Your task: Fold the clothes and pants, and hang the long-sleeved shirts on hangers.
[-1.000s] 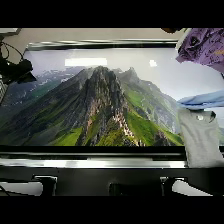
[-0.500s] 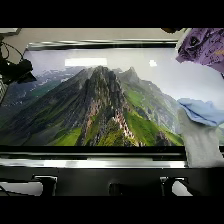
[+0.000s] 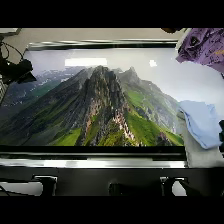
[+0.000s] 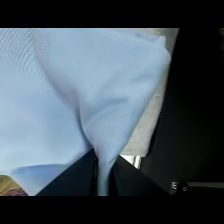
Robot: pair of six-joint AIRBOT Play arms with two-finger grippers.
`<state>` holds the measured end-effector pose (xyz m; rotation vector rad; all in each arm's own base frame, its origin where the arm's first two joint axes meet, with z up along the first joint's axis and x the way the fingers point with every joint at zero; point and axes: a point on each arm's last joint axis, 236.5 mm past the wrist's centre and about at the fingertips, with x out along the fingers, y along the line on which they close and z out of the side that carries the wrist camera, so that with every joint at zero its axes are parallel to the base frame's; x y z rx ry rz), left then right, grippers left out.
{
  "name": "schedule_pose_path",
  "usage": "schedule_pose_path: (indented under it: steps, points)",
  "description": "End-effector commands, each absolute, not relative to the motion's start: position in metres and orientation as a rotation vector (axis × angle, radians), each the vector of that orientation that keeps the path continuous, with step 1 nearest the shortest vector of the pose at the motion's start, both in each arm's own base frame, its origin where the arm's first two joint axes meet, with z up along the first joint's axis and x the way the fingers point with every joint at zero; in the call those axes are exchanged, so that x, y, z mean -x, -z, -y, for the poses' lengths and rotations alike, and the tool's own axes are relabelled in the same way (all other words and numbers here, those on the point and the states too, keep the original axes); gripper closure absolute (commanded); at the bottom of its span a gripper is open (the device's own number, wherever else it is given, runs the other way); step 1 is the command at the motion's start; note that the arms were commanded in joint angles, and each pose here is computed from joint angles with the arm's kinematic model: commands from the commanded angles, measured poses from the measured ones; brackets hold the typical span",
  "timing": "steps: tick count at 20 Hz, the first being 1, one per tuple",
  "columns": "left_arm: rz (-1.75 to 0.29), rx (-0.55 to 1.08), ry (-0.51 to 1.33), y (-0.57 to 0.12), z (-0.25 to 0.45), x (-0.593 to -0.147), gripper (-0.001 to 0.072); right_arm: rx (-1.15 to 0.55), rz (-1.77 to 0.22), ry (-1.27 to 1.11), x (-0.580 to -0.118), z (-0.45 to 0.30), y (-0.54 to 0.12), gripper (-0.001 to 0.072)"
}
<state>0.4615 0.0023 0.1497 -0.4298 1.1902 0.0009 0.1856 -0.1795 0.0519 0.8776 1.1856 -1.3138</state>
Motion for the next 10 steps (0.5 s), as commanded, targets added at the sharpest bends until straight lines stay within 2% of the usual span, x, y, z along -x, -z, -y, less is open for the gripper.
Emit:
schedule_pose_path:
  steps: [1,10]
  points:
    - [-1.190,0.431,-0.002,-0.149,-0.003,-0.462,0.0685,-0.779,-1.276,1.352,-0.158,0.180,-0.023,0.0674]
    - [-1.190,0.431,-0.002,-0.149,-0.003,-0.462,0.0685,-0.637,-1.393,1.407,-0.123,0.186,-0.003,0.0673]
